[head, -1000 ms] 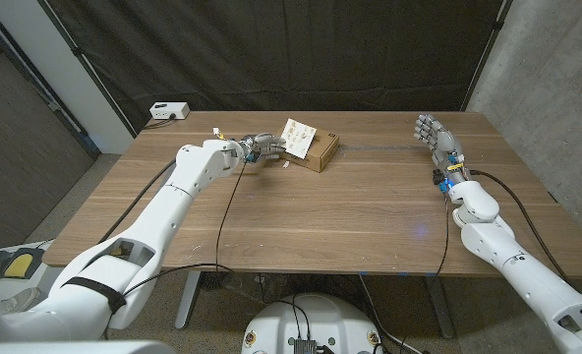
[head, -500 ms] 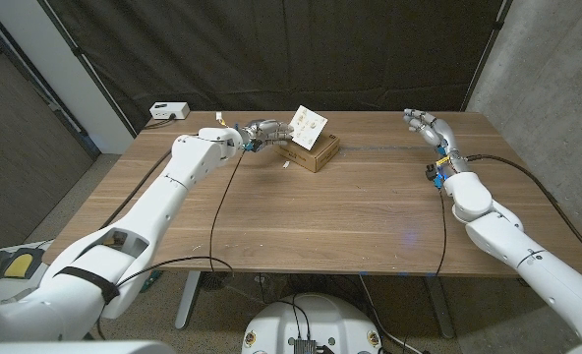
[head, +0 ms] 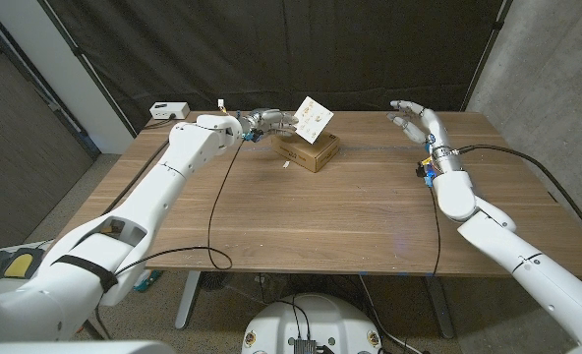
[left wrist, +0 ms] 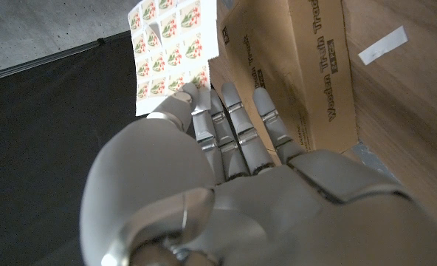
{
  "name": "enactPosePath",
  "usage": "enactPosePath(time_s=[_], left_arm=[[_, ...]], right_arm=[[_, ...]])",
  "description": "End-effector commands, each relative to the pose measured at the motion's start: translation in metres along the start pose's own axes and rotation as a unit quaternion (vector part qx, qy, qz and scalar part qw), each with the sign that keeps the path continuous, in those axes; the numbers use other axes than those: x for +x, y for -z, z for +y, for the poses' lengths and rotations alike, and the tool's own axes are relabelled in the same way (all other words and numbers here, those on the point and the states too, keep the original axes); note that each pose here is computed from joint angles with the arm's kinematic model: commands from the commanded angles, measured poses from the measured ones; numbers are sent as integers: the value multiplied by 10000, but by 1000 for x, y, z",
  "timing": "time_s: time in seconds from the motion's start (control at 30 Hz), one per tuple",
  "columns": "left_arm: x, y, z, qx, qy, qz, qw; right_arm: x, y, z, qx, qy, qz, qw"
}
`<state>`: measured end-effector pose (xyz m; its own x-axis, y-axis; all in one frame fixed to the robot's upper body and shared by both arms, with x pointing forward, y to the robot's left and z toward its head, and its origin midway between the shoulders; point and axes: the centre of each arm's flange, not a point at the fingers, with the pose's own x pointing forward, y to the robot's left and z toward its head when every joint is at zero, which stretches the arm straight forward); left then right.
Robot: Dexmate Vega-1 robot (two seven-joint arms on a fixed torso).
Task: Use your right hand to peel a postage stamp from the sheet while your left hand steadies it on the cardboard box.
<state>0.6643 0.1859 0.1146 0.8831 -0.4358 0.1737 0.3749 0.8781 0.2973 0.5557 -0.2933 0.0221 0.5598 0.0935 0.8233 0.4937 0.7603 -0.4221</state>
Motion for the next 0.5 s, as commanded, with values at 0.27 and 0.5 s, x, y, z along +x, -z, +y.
enactPosePath(time_s=[0.27,0.5], left_arm=[[6,-32,-12,230,384,-85,9990],[7,-40,-20,296,514,-121,9982]], right_arm=[[-8,-46,21,-1041,405,-762,9908],[-10,-55,29,-1154,565,-943,9872]])
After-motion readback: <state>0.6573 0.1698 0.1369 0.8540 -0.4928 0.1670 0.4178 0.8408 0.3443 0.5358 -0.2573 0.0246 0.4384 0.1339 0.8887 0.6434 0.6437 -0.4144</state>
